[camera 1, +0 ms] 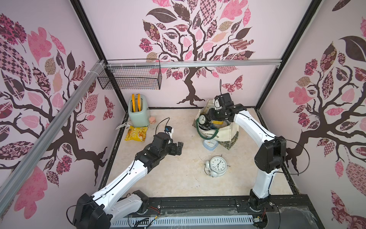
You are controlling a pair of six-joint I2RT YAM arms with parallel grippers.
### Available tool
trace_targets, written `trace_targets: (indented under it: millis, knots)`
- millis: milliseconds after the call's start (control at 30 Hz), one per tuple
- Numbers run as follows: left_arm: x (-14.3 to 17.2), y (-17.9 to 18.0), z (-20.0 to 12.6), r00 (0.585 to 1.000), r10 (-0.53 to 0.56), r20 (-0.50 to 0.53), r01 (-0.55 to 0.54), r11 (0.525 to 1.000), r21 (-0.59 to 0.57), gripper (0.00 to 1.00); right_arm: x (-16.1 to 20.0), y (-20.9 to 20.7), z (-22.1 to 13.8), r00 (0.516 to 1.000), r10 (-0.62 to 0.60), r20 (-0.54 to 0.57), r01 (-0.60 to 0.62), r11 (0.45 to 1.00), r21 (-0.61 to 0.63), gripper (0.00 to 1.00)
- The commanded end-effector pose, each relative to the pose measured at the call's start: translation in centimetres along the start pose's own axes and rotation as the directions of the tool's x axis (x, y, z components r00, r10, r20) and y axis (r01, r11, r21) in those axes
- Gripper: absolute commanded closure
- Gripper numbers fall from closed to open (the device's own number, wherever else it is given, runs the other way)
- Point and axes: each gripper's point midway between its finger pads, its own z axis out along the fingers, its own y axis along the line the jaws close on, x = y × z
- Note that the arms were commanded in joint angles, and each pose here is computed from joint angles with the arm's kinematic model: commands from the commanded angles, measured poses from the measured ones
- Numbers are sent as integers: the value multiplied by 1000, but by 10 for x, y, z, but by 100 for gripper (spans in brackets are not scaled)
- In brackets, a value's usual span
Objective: Put the alarm clock into the canvas bag
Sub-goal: Place the alarm at the canvas bag, then move the alarm to the center of the board.
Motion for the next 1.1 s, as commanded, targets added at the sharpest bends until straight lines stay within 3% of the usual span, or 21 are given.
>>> trace_targets:
  millis: [0, 167, 400, 667, 867, 1067]
  knots:
    - [12, -19, 5, 998, 45, -37, -41, 994, 101, 2, -26, 16, -56, 989, -1, 145, 6, 1000, -31, 41]
    - [22, -53, 2, 986, 155, -67, -139, 971, 192, 2, -24, 20, -90, 977, 28, 209, -16, 998, -61, 26]
    - [49, -100, 2, 944, 303, -133, -250, 916, 315, 2, 16, 11, -133, 967, 88, 238, -66, 993, -98, 1]
    - [99, -150, 15, 829, 501, -248, -380, 831, 407, 2, 107, -36, -155, 977, 151, 154, -152, 988, -5, 0]
    - [125, -161, 35, 835, 442, -328, -314, 872, 375, 2, 177, -63, -132, 971, 237, 32, -238, 971, 31, 0]
    - [130, -151, 58, 861, 348, -372, -264, 929, 257, 2, 219, -74, -106, 960, 274, -66, -272, 962, 34, 0]
